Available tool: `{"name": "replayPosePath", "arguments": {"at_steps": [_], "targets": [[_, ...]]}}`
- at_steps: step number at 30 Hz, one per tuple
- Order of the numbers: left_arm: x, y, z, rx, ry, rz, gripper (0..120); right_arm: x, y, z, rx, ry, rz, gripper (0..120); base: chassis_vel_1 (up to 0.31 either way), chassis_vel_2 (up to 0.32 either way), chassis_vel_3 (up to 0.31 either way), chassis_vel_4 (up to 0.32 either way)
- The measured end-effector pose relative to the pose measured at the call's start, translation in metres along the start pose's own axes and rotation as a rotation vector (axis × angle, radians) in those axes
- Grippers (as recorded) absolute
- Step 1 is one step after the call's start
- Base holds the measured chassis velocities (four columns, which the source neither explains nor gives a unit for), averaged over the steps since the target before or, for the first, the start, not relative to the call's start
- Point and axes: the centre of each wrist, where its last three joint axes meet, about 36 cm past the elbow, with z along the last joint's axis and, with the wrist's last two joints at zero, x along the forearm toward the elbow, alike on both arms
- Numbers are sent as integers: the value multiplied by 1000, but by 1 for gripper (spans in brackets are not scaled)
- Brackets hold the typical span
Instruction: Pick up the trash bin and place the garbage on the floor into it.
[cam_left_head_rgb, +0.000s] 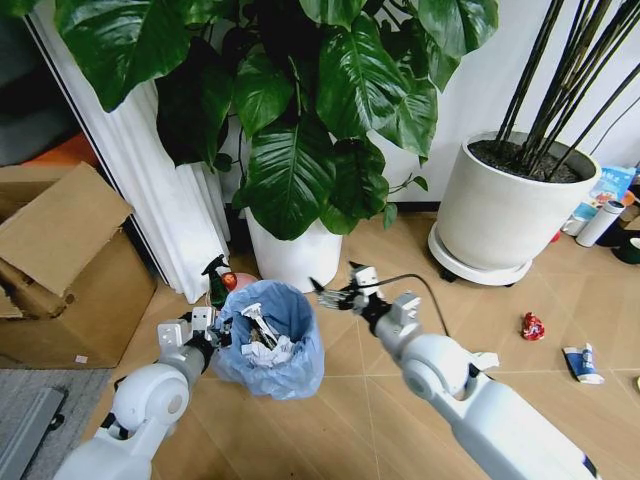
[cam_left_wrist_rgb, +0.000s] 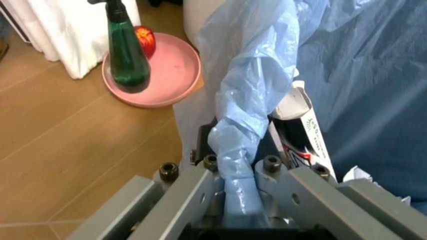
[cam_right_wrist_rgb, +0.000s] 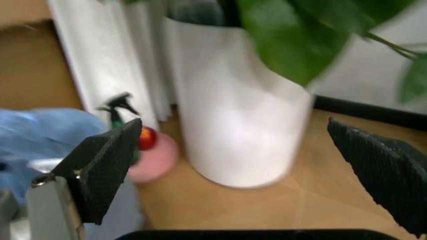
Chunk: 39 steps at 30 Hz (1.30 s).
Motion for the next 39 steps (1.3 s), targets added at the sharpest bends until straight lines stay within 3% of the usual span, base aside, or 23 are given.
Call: {"name": "replayPosePath", "arguments": {"at_steps": [10, 31, 39], "targets": [[3, -2, -2, -2, -9, 7, 0, 9, -32, 22, -1, 43, 87, 100, -6, -5, 7, 6], [11, -6, 2, -8, -7, 18, 0, 15, -31, 46, -25, 72, 109, 100, -214, -209, 212, 213], [12, -8, 1, -3, -9, 24, 0, 20, -78, 73, 37, 96, 131, 100, -143, -172, 175, 164]]}}
